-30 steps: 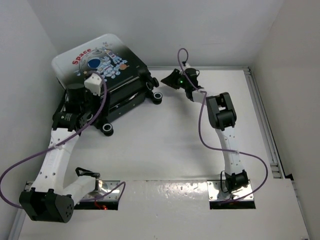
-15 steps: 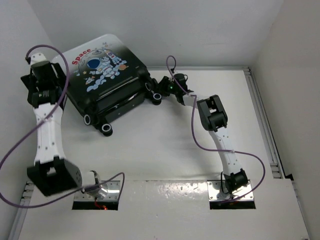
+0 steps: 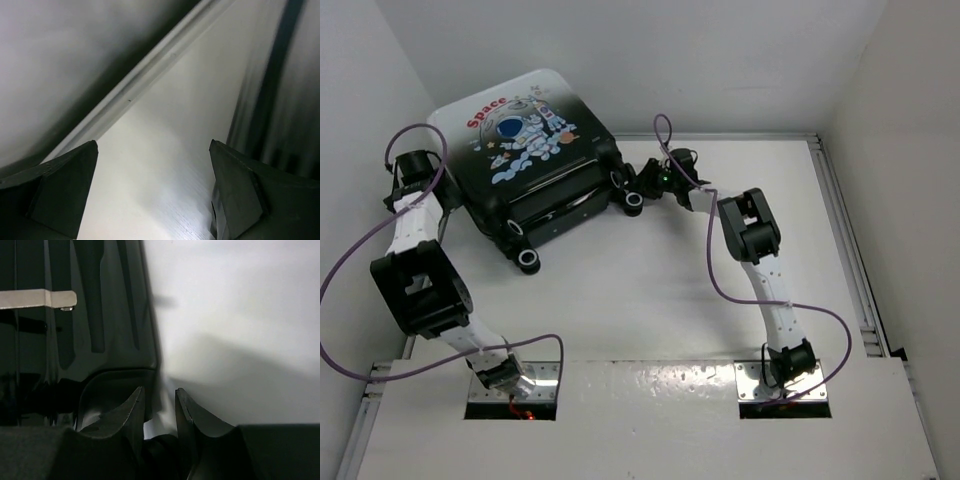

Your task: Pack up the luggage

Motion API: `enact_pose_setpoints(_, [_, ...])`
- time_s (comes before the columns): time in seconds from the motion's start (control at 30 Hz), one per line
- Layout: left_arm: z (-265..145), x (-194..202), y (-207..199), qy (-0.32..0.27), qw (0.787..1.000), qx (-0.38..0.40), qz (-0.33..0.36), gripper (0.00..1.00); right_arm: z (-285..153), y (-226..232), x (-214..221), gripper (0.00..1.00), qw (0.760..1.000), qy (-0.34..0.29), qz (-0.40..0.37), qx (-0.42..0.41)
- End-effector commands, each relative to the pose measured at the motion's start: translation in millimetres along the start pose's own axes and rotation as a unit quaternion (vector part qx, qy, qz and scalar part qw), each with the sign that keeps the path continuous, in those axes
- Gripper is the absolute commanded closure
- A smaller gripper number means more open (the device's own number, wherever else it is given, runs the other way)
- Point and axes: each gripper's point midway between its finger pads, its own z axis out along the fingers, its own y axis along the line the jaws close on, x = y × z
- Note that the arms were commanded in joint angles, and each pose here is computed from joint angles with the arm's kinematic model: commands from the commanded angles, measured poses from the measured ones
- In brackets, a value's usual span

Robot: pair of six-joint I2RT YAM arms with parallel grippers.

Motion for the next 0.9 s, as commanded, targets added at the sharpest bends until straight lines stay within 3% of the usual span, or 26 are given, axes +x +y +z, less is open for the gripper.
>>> enact_pose_setpoints(0.0, [14, 31, -78, 0.035, 0.99, 0.14, 0.008, 0.0, -18, 47, 69, 0.69, 0.989, 0.131, 0.017, -0.06])
enact_pose_setpoints(0.2, [7, 69, -166, 0.051, 0.962, 0.243, 0.113, 0.02, -49, 67, 103, 0.73, 0.977, 0.176, -0.009, -0.119])
enact_pose_setpoints(0.43, [-14, 102, -221, 0.064, 0.934, 0.312, 0.164, 0.03, -96, 87, 127, 0.75, 0.969, 0.182, -0.035, -0.163])
enact_pose_setpoints(0.57, [-12, 76, -216, 0.024, 0.943, 0.296, 0.15, 0.0, -126, 108, 146, 0.75, 0.965, 0.172, -0.065, -0.186])
enact_pose_setpoints(0.73, [-21, 32, -185, -0.02, 0.952, 0.283, 0.113, 0.0, -133, 133, 155, 0.73, 0.957, 0.143, -0.133, -0.214])
enact_pose_setpoints(0.87, [-60, -34, -162, -0.113, 0.947, 0.279, 0.114, 0.0, -142, 158, 149, 0.72, 0.952, 0.098, -0.177, -0.231])
